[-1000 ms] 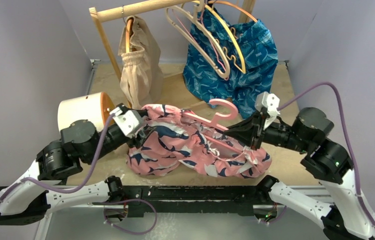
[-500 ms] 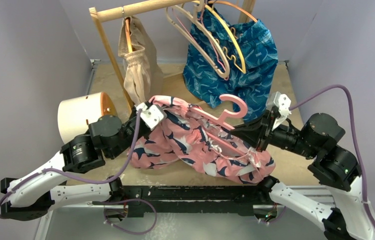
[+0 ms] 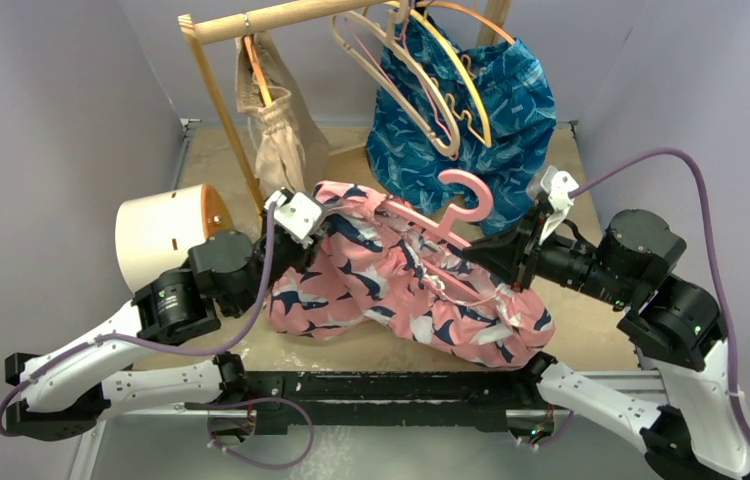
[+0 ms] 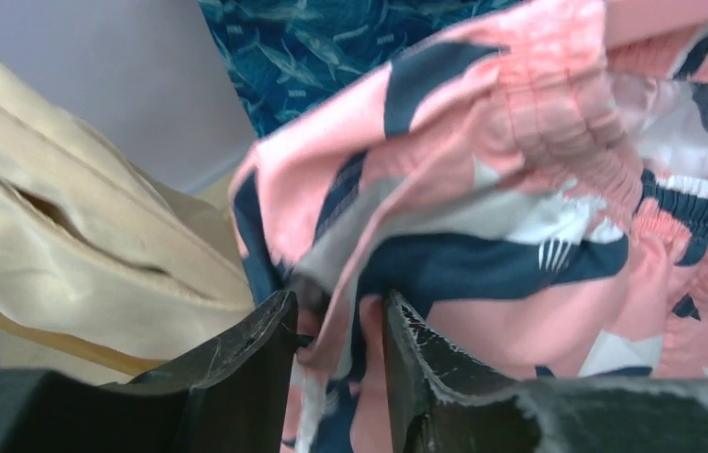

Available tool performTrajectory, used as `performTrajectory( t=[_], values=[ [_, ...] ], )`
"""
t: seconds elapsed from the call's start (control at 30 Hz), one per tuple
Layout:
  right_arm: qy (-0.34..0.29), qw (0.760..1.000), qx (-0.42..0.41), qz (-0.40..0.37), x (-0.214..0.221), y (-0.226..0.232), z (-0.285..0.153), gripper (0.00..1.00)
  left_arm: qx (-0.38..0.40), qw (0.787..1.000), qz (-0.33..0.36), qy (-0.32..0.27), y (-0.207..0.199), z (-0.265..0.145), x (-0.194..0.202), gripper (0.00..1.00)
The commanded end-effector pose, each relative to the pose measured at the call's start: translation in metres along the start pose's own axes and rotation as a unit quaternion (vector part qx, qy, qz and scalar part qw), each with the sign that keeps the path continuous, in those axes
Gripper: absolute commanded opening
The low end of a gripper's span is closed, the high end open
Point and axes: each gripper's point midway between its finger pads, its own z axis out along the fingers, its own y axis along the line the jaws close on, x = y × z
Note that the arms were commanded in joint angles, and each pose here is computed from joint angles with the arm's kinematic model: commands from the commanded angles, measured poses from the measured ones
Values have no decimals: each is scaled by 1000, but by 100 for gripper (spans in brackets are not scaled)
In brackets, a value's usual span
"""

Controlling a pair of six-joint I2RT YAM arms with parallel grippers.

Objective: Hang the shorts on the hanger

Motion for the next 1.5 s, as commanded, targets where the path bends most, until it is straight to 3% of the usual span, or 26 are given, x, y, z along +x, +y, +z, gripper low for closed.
performTrajectory(
  t=[0.0, 0.2, 0.47, 0.83, 1.0, 1.27, 1.47],
  values=[
    [-52, 997, 59, 1, -41, -14, -10, 0, -11, 996, -86, -4, -4, 3, -2, 43],
    [-43, 992, 121, 11, -44, -31, -26, 0, 9, 992, -127, 18, -11, -6, 6, 49],
    [-59, 972, 228, 6, -65, -53, -80, 0, -28, 990, -132, 27, 6, -22, 26, 50],
    [-175, 942, 285, 19, -100, -52, -160, 0, -50, 992, -97, 61, 9, -19, 57, 53],
    [-152, 958, 243, 10, -94, -44, -133, 0, -33, 993, -99, 62, 0, -16, 60, 53],
    [-58, 984, 169, 11, -47, -37, -65, 0, -38, 992, -96, 78, 0, -18, 74, 55],
    [-58, 990, 126, 1, -52, -33, -28, 0, -29, 991, -104, 78, -3, -23, 84, 56]
  ],
)
